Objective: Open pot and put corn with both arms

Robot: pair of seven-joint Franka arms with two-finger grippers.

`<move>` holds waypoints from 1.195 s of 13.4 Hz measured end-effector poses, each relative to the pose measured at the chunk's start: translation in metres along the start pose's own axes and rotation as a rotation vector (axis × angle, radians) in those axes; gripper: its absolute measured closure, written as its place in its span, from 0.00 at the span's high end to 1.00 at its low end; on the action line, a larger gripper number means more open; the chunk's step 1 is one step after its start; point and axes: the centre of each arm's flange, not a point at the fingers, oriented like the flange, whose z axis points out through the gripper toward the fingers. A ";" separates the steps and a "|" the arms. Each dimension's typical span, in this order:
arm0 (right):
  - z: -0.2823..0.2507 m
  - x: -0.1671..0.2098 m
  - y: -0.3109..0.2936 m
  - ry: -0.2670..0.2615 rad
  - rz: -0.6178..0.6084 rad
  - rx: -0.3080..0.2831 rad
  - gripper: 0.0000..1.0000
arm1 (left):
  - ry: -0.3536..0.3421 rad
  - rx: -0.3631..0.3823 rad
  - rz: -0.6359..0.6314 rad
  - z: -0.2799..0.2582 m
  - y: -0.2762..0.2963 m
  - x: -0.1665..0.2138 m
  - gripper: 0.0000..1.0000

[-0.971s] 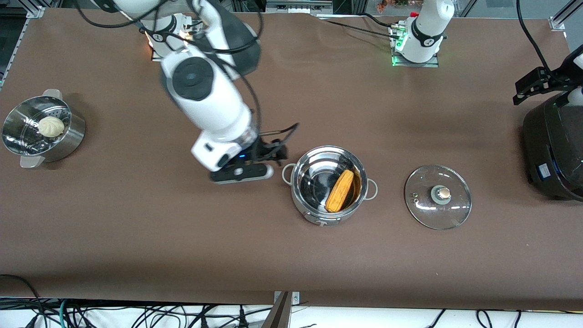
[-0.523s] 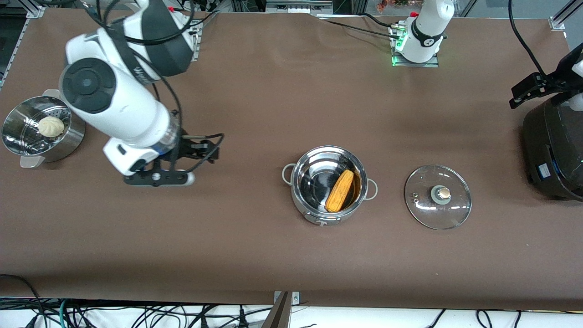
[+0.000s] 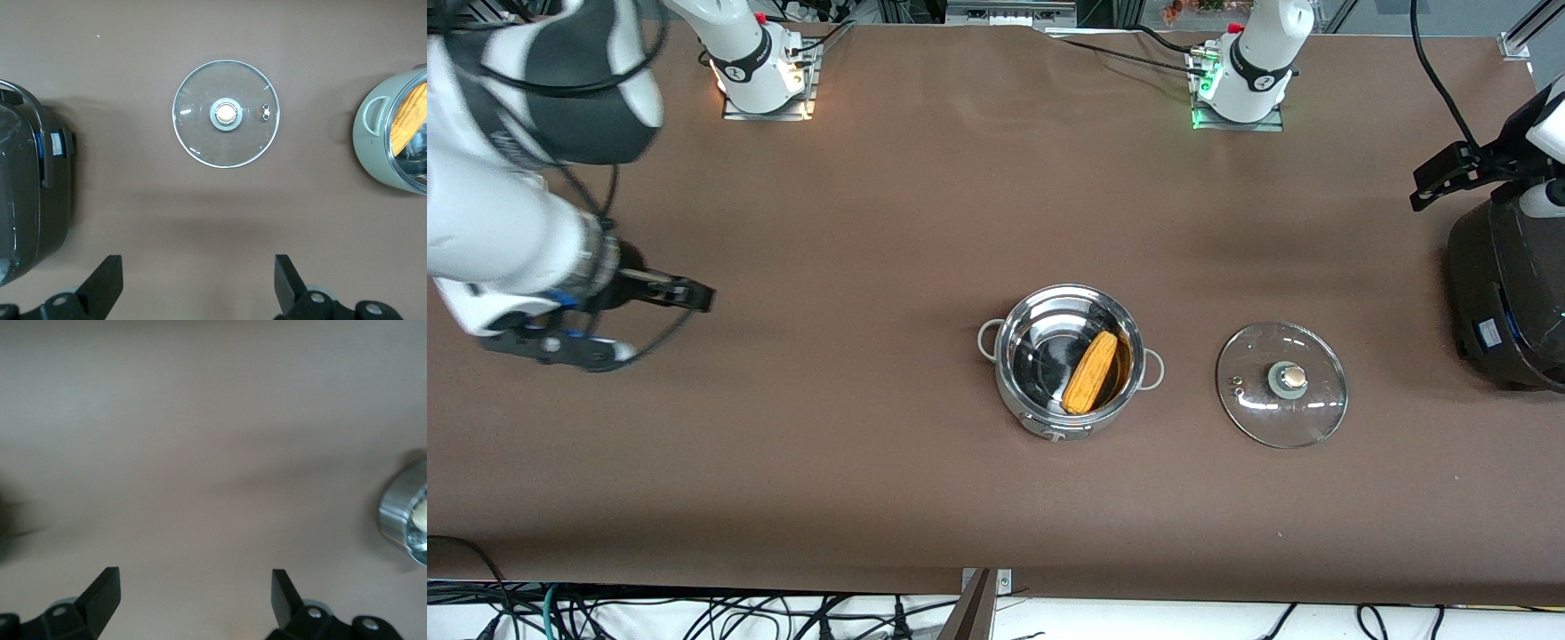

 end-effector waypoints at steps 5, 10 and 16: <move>0.009 0.014 0.135 -0.016 0.167 0.060 1.00 | -0.014 0.002 0.001 0.002 0.002 0.002 1.00; -0.013 -0.055 0.138 -0.029 0.109 0.098 1.00 | -0.011 0.003 0.005 0.000 0.007 0.002 1.00; 0.003 -0.094 0.128 -0.022 -0.113 0.063 1.00 | -0.020 0.003 0.004 0.000 0.007 0.001 1.00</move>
